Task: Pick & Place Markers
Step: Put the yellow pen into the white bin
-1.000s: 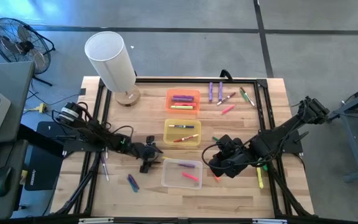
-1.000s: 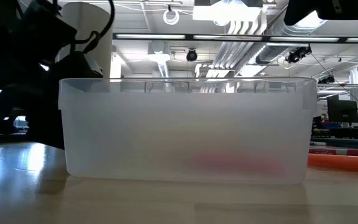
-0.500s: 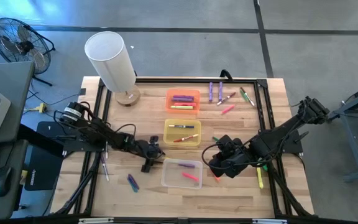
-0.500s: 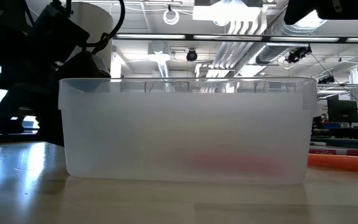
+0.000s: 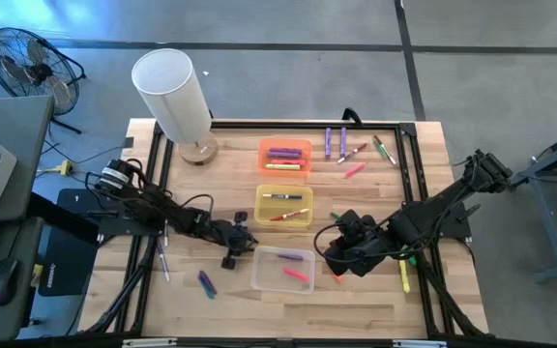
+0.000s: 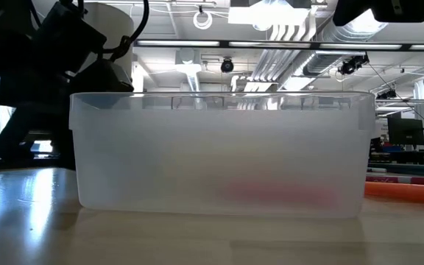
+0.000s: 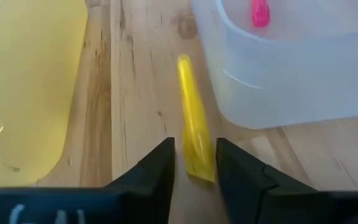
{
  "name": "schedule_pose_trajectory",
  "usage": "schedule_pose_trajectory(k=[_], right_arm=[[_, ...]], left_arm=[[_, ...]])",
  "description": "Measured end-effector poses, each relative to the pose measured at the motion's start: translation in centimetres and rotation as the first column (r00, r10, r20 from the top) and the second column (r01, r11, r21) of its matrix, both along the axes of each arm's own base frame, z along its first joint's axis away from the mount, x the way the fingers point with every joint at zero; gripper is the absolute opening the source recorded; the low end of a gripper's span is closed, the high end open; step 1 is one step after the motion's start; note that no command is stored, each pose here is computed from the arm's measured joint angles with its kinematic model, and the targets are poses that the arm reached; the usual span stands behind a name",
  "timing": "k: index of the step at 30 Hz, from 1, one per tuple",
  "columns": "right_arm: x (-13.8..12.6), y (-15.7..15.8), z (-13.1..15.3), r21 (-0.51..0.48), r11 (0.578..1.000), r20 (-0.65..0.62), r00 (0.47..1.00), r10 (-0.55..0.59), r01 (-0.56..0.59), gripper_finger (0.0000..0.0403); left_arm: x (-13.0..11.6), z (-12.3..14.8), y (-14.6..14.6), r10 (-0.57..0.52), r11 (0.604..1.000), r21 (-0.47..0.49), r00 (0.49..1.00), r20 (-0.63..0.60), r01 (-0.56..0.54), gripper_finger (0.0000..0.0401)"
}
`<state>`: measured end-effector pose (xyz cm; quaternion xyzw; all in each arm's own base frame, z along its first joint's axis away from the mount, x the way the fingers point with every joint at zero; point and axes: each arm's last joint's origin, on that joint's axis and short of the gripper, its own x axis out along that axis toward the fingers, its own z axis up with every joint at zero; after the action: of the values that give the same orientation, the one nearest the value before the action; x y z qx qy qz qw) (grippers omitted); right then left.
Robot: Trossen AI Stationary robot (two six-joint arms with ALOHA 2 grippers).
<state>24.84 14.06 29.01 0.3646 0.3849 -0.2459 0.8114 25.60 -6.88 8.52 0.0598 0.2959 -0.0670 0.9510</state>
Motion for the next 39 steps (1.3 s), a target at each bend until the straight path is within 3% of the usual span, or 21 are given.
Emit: schedule_pose_trajectory(k=[11, 15, 24, 39], right_arm=[[0.1, 0.1, 0.0, -0.014, 1.0, 0.004, 1.0, 0.026, -0.026, 0.0], [0.1, 0.1, 0.0, -0.023, 0.999, 0.003, 0.999, 0.039, -0.039, 0.0], [0.1, 0.1, 0.0, -0.052, 0.995, -0.003, 0.997, 0.082, -0.082, 0.0], [0.1, 0.1, 0.1, -0.125, 0.973, -0.024, 0.981, 0.191, -0.192, 0.0]], left_arm=[[0.5, 0.0, 0.0, 0.042, 0.999, 0.001, 0.997, -0.068, -0.042, 0.0052], [0.3, -0.3, 0.2, 0.118, 0.992, -0.038, 0.987, -0.11, -0.123, 0.0043], [-0.4, -0.4, -1.4, 0.142, 0.969, -0.176, 0.974, -0.176, -0.173, 0.004], [-5.8, 2.4, -4.2, 0.296, 0.924, -0.124, 0.882, -0.366, -0.362, 0.0038]])
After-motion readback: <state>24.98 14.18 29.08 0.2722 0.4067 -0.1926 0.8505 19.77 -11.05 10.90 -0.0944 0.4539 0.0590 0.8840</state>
